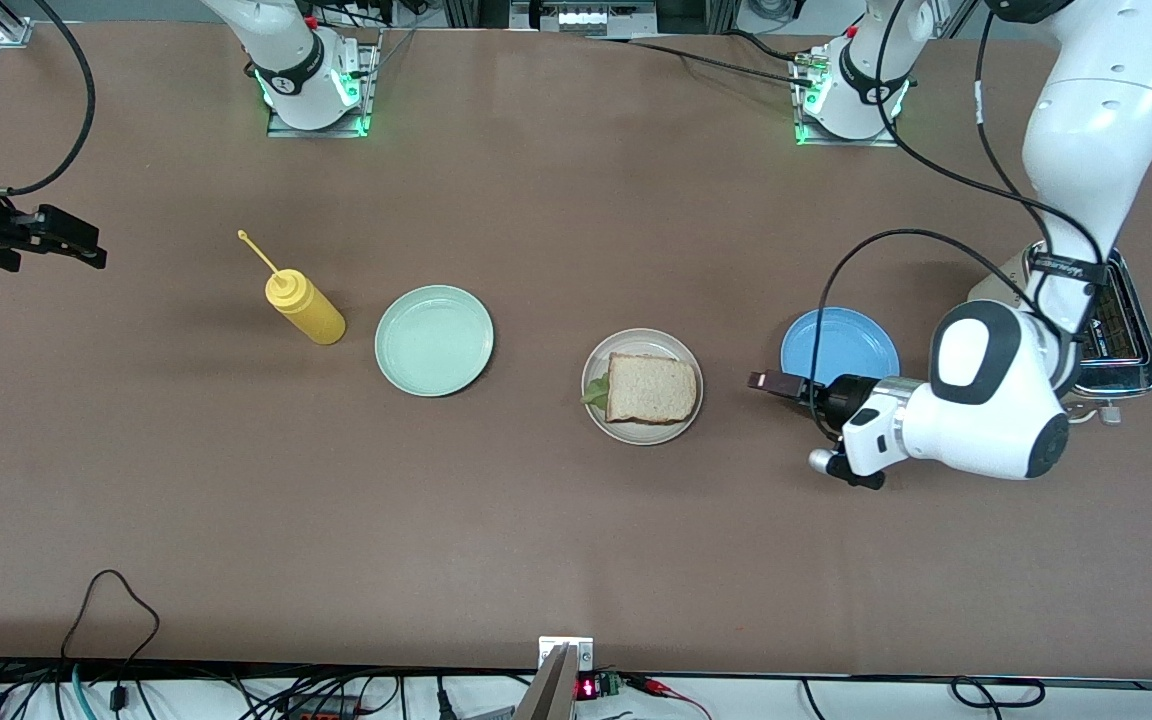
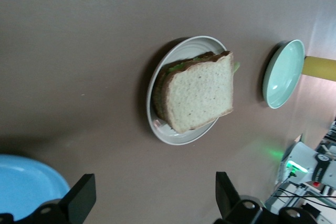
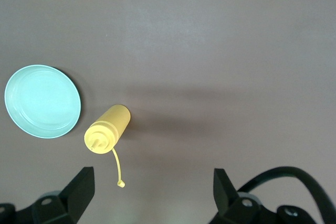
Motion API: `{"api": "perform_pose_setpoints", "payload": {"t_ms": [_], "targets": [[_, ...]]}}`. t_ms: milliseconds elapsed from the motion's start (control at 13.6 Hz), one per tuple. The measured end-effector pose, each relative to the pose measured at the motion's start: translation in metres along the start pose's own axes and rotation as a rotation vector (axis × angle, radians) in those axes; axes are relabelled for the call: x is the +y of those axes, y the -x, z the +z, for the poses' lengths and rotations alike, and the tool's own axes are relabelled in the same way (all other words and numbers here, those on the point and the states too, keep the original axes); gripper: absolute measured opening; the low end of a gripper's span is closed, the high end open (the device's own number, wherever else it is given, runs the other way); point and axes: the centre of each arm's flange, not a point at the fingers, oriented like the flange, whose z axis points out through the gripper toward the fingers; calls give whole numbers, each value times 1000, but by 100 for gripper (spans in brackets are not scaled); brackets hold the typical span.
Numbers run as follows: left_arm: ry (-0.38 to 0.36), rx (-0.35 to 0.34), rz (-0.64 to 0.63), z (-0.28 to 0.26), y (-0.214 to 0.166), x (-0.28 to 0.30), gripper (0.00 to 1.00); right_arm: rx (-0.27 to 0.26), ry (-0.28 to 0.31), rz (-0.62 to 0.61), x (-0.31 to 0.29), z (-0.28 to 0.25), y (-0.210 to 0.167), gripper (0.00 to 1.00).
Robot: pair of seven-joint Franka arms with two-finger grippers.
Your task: Make sandwich in beige plate with both arms
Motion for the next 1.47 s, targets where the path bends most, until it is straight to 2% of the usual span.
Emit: {"api": "perform_pose_setpoints", "payload": {"t_ms": [293,733,1100,1320,1467], "targets": [[-184,40,50,-44,15,18,100,-8,-1,0,0,1,1,100],[-413,189,-15,-146,54,26,100,-39,-5,-1,-1,3,4,100],[-517,382,-85,-268,133,44,100,-41,-5,-2,-2,3,5,100],[-511,375,-186,-300,187,49,100,-42,-6,-2,-2,3,5,100],[-508,379,-244,-303,206,63,100,-42,-6,-2,-2,3,5,100]]}}
